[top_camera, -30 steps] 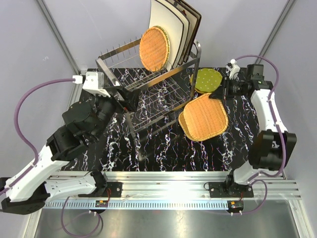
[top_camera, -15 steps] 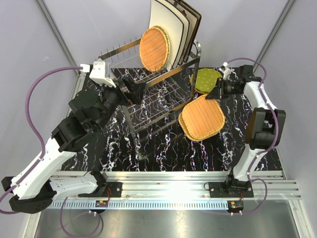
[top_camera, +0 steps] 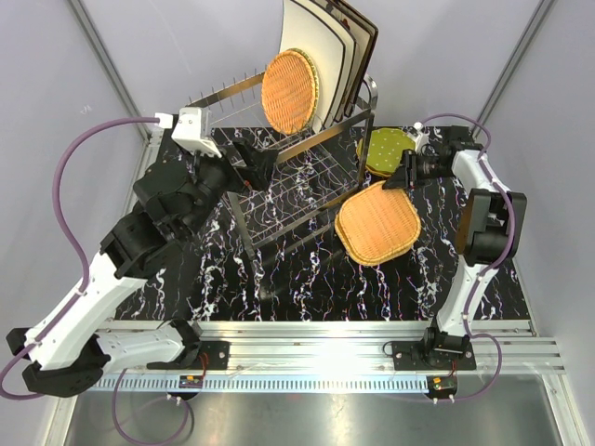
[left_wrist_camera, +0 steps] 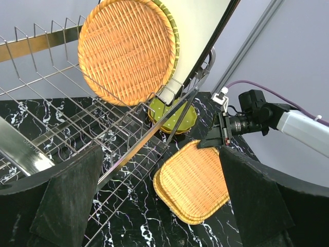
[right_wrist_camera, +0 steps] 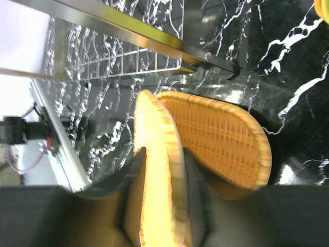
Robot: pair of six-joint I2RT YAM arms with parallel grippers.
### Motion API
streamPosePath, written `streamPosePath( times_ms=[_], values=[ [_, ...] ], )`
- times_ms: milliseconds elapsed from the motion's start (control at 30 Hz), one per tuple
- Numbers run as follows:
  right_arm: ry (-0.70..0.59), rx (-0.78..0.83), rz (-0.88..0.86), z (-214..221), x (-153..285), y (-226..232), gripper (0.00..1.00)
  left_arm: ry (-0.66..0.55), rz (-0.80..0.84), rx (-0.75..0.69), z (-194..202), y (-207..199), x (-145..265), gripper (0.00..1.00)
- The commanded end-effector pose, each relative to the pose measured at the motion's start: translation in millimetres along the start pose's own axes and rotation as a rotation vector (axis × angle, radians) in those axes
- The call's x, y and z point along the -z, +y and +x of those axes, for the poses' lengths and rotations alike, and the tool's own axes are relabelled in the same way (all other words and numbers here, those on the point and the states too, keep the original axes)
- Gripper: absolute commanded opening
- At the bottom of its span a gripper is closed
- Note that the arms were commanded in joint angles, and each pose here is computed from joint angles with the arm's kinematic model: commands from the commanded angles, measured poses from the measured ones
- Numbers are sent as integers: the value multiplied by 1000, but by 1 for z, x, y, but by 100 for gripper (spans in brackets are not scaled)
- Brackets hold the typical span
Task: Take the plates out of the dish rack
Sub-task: Place the plate on the table
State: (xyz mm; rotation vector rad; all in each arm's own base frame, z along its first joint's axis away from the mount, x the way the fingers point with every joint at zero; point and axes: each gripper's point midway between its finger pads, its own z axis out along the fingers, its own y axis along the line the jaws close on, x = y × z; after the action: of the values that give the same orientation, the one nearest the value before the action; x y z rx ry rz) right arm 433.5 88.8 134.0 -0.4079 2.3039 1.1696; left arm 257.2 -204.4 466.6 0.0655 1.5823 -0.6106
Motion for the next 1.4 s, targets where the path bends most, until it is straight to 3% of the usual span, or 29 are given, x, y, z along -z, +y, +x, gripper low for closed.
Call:
streamPosePath(
  times_ms=[0,200,233,367,700,900,1200,1367],
  values=[
    [-8,47,-25,-10,4,4,44,-52,43,33,-24,-11,0,99],
    [31,103,44,-10,4,-16,62,-41,65,24,-24,-17,-5,99],
    [40,111,70,-9,5,-21,73,-41,68,23,-25,-18,-5,99],
    [49,149,147,-13,8,-32,82,-41,81,22,-27,-22,-7,99],
    [109,298,344,-3,-13,-38,88,-33,109,9,-28,-29,-14,99],
    [82,365,468,-2,-25,-35,90,-34,116,6,-29,-30,-14,99],
    [-4,458,610,-29,-1,-34,95,-39,125,2,-35,-35,-22,99],
    [-45,527,595,-46,17,-4,98,-17,99,-6,-39,-39,-42,99]
  ],
)
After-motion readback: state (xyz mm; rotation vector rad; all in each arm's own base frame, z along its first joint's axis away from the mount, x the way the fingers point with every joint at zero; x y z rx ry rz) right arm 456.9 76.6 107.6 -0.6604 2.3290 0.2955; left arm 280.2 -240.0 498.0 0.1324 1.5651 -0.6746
